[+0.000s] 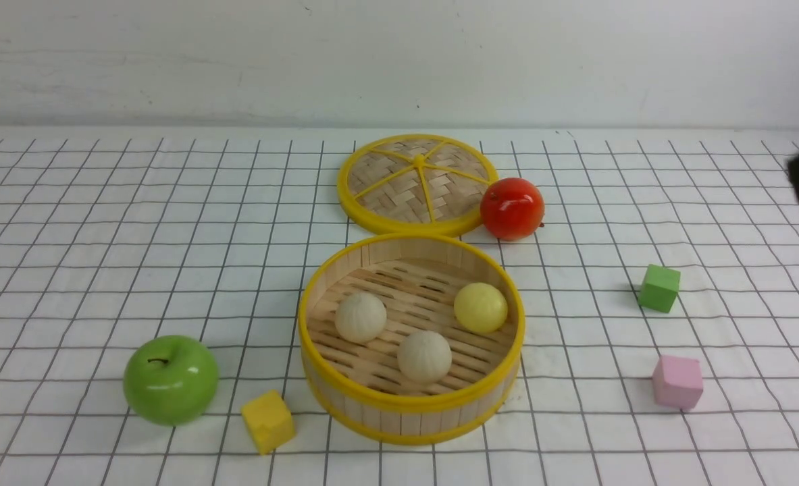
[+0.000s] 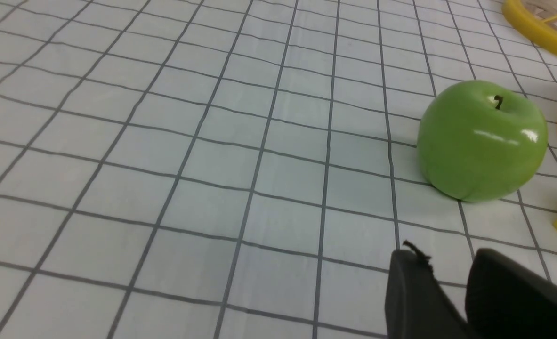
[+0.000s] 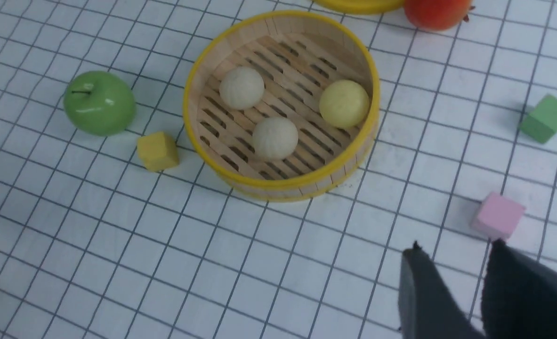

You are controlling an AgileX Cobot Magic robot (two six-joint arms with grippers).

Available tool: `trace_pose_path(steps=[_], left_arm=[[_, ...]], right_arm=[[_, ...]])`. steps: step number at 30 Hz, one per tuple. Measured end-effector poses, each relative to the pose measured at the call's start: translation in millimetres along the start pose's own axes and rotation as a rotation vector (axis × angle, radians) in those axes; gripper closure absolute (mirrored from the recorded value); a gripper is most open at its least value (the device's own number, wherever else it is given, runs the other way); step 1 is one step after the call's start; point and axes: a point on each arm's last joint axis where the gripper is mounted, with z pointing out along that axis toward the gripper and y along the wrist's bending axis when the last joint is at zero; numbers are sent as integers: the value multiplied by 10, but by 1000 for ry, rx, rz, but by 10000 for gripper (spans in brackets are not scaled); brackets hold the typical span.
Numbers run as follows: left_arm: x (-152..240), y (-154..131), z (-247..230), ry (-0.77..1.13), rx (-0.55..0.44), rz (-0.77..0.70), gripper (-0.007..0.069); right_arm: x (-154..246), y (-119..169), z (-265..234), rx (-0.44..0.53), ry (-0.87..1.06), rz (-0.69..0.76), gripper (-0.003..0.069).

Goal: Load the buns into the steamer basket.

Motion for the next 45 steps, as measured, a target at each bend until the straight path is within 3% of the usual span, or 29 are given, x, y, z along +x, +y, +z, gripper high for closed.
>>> trace_pose_path(steps=[1, 3, 6, 12, 25, 30, 32, 35, 39, 45], left_arm=[[0, 0, 0, 0, 0, 0, 449], [0, 0, 0, 0, 0, 0, 445], [0, 0, 0, 0, 0, 0, 442], [0, 0, 0, 0, 0, 0, 435], [0, 0, 0, 0, 0, 1, 428], [0, 0, 0, 0, 0, 1, 428], [0, 0, 0, 0, 0, 1, 428], [0, 0, 0, 0, 0, 1, 428], [0, 0, 0, 0, 0, 1, 428], [0, 0, 0, 0, 0, 1, 428]], right_arm=[[20, -3, -6, 1, 0, 3, 517], [285, -48, -40, 8, 25, 32, 617], [564, -100, -24, 14, 55, 42, 678], [888, -133, -44, -8, 68, 51, 680], [998, -129, -154, -27, 29, 50, 676], [1016, -243, -261, 79, -129, 50, 673], [1095, -352, -347, 187, -343, 76, 671], [1225, -426, -320, 262, -459, 90, 669], [1642, -649, 81, 408, -584, 95, 668], [2324, -918, 846, 464, -591, 48, 668]])
